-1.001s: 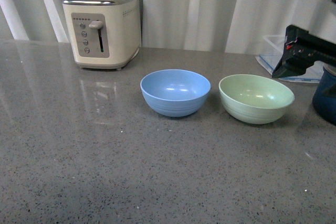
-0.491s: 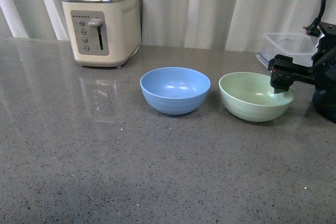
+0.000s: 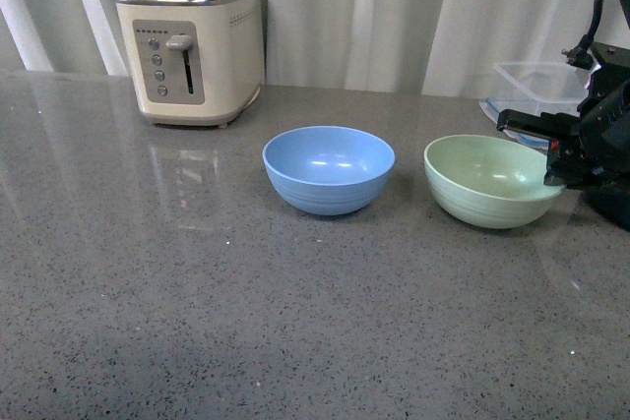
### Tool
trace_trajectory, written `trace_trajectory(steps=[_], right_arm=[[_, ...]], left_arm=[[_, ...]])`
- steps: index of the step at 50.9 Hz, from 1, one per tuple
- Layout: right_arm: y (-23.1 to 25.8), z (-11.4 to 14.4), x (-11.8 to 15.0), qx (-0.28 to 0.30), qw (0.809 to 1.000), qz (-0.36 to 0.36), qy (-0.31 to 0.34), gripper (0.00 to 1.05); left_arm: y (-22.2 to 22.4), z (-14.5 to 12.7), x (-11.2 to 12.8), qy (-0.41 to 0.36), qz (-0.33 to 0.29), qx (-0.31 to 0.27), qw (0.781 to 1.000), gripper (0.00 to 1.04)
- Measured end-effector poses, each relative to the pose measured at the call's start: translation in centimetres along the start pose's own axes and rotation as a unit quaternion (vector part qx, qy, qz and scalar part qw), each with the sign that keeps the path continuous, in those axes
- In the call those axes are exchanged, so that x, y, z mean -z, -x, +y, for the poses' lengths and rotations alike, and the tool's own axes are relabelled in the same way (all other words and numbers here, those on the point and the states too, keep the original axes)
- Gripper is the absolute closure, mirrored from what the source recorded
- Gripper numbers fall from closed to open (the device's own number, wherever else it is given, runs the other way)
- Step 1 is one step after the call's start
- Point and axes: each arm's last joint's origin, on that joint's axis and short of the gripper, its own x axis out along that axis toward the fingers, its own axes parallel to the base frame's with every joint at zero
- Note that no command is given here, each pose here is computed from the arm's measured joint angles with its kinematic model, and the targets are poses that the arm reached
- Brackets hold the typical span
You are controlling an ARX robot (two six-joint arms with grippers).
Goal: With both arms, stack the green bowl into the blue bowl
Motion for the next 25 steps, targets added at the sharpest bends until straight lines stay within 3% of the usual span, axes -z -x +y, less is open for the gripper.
trace_trajectory(steps=[14,25], right_arm=[[3.8,1.8,-2.1,-0.04,0.998,-0.04,0.011,1.04],[8.8,7.9,-5.3,-0.117,0.987,-0.106,0.044,1.04]], left_arm=[[0.0,0.0,0.0,0.0,0.0,0.0,1.0,0.07],[0.0,0.0,0.0,0.0,0.0,0.0,1.0,0.07]])
